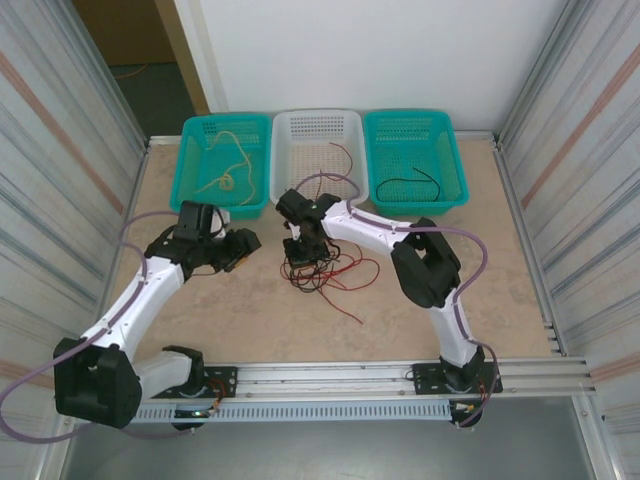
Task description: Untangle the cables
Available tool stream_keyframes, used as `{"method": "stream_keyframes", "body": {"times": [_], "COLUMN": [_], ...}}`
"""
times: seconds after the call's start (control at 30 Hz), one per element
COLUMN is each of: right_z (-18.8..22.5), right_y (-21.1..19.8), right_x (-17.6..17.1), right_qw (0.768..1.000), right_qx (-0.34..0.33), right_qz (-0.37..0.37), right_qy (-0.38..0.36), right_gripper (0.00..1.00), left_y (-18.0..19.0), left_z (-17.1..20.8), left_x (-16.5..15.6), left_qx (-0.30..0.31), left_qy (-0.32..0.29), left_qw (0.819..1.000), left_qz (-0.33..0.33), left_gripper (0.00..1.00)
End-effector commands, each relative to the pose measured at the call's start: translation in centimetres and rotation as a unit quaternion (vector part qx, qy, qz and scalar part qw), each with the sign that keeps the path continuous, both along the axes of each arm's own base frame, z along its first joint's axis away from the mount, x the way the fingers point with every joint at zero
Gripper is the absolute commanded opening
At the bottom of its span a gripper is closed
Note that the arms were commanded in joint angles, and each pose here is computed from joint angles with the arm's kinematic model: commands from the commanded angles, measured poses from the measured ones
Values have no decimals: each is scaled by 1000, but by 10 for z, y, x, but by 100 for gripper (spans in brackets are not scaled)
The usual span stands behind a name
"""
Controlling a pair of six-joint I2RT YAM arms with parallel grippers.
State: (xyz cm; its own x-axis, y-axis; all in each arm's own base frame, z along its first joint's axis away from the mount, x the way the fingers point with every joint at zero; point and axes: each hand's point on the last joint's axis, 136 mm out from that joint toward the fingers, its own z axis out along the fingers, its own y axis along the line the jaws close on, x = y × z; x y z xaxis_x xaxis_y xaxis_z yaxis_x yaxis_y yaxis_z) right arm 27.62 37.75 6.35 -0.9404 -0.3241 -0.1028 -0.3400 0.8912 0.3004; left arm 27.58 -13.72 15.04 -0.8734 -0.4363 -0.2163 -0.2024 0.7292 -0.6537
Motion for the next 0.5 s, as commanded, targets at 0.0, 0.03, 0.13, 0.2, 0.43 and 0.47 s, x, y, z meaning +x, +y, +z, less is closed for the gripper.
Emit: {"method": "stream_keyframes", "body": {"times": [0.0, 0.03, 0.13, 0.2, 0.43, 0.47], "right_z": [43, 57, 96, 121, 203, 213], "right_y": [1, 2, 4, -1, -22, -24], "right_x": [3, 3, -3, -8, -19, -19], "right_qw": [999, 998, 993, 988, 964, 960], "right_qx": [21, 37, 85, 111, 202, 214], "right_qz": [15, 18, 31, 35, 23, 19], "right_qy": [-43, -54, -81, -102, -172, -180], "right_gripper": [0, 0, 0, 0, 0, 0], "left_y": [-6, -10, -22, -31, -76, -80], "left_z": [11, 15, 31, 43, 94, 99], "left_x": [0, 1, 4, 5, -1, -1], "left_qx": [-23, -31, -42, -51, -87, -87], "left_qy": [-22, -30, -67, -94, -209, -217], "left_qw": [999, 999, 996, 993, 965, 962], "left_qz": [-12, -19, -39, -56, -136, -141], "left_gripper": [52, 52, 52, 53, 56, 56]}}
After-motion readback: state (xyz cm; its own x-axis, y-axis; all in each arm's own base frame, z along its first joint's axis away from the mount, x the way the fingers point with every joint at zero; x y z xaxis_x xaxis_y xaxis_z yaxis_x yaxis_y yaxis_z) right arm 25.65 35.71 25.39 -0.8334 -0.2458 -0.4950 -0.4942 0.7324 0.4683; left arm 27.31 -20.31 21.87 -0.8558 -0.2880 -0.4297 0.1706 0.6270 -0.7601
